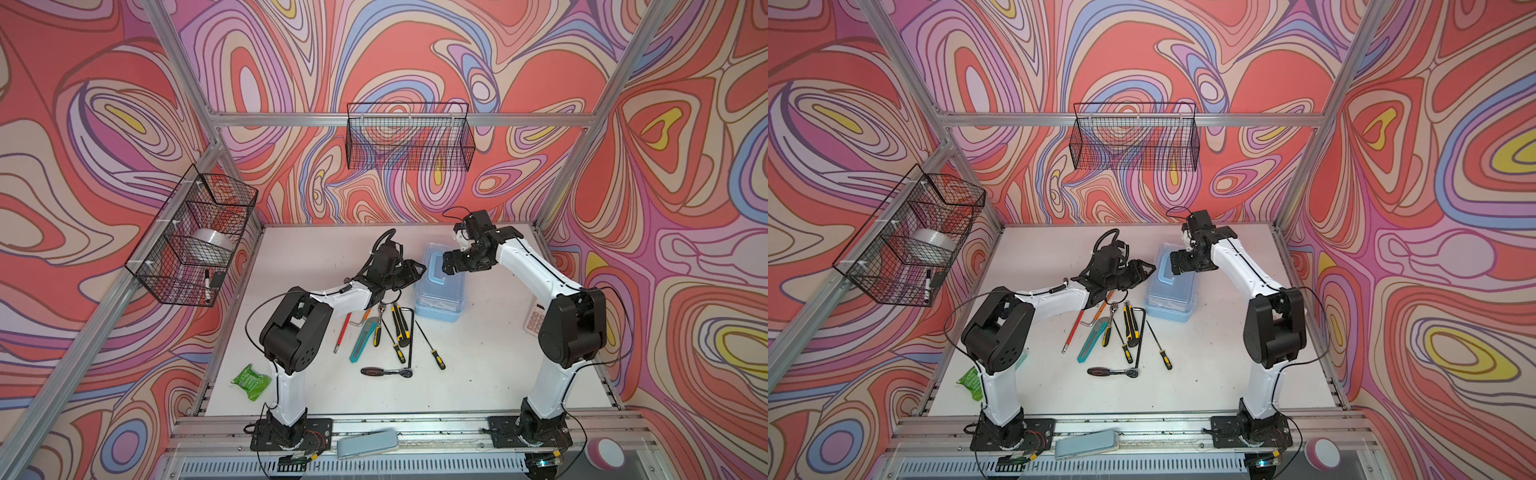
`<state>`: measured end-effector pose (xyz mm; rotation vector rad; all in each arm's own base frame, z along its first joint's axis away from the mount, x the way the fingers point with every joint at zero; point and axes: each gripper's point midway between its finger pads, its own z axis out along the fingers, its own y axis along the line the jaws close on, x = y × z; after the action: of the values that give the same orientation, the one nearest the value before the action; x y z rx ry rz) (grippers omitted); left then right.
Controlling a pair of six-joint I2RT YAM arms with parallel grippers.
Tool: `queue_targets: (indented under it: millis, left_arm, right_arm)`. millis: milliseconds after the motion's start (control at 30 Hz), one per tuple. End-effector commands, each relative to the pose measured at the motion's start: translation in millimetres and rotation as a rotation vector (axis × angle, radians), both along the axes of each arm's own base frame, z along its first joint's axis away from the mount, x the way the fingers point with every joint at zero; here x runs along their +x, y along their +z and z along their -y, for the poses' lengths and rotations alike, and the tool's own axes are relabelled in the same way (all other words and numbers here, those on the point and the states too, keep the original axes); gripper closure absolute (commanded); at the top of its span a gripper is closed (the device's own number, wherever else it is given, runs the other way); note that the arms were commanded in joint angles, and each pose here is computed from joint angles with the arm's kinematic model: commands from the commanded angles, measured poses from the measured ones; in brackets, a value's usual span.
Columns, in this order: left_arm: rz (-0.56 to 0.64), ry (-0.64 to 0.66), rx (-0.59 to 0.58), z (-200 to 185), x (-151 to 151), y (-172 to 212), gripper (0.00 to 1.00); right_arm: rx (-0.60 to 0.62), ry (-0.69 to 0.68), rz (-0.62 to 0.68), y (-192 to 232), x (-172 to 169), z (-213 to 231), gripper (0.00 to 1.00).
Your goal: Pack the tool kit
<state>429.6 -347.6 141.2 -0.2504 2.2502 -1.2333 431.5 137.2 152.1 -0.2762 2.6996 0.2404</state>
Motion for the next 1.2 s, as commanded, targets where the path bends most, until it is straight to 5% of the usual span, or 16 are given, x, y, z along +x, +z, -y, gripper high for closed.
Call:
queue_targets:
  millis: [0, 1167]
  left_arm:
    - [0.027, -0.012, -0.02, -0.2, -3.0, 13.9, 0.52]
    - [0.011, -0.017, -0.035, 1.8, -7.6, 6.2, 0.46]
  right_arm:
    - [0.021, 0.012, 0.006, -1.7, 1.0, -5.7, 0.02]
    - [-0.091, 0.002, -0.107, -56.4, 22.1, -5.6, 0.09]
